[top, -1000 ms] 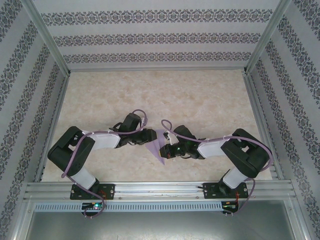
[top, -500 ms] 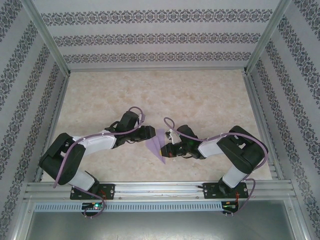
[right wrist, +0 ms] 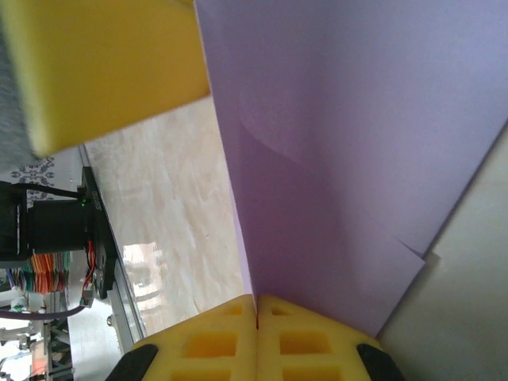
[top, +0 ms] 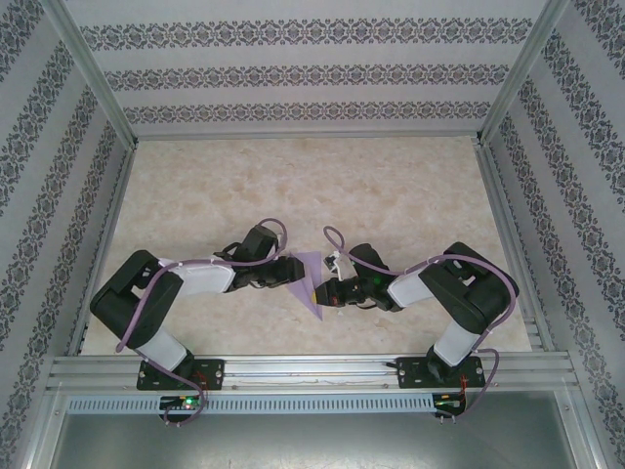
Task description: Fold a paper plane with a square sheet of paper (fold left side to right side)
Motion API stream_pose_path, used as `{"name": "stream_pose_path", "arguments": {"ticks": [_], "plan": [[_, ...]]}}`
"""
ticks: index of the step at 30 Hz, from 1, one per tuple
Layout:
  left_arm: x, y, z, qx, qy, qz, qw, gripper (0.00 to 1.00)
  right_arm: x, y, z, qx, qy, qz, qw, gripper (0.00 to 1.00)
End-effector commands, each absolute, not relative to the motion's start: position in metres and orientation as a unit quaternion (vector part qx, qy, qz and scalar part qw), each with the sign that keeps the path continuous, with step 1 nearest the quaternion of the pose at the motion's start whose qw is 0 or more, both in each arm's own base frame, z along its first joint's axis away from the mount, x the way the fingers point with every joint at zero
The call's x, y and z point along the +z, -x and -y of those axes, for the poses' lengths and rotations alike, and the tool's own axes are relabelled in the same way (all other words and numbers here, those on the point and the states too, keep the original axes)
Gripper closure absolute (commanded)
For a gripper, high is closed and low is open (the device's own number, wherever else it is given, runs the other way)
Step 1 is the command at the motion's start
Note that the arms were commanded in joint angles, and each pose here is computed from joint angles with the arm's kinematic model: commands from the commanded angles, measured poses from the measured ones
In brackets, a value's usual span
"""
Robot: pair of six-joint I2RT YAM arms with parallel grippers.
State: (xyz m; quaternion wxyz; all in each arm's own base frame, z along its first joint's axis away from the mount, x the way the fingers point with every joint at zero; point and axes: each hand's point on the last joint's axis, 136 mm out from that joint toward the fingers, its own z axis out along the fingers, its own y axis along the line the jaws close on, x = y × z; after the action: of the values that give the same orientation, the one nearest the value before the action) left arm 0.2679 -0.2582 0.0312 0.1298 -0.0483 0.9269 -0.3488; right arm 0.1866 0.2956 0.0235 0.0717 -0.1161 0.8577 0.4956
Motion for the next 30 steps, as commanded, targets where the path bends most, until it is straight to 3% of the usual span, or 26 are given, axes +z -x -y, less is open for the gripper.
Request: {"name": "stream_pose_path", "arguments": {"ticks": [1,17,26,30], "plan": [[0.037,-0.275,0.271,-0.359,0.037,-0.923,0.137,0.55,0.017,-0.187,-0.293,0.492,0.111,-0.860,0.073,1.00],[0.013,-0.273,0.260,-0.302,0.038,-0.945,0.115,0.54,0.011,-0.189,-0.293,0.486,0.107,-0.864,0.068,0.99],[0.006,-0.270,0.256,-0.289,0.038,-0.951,0.108,0.55,0.034,-0.197,-0.294,0.498,0.108,-0.855,0.092,0.80],[0.008,-0.271,0.256,-0.290,0.039,-0.950,0.110,0.54,0.051,-0.204,-0.289,0.504,0.106,-0.850,0.111,0.66]]}}
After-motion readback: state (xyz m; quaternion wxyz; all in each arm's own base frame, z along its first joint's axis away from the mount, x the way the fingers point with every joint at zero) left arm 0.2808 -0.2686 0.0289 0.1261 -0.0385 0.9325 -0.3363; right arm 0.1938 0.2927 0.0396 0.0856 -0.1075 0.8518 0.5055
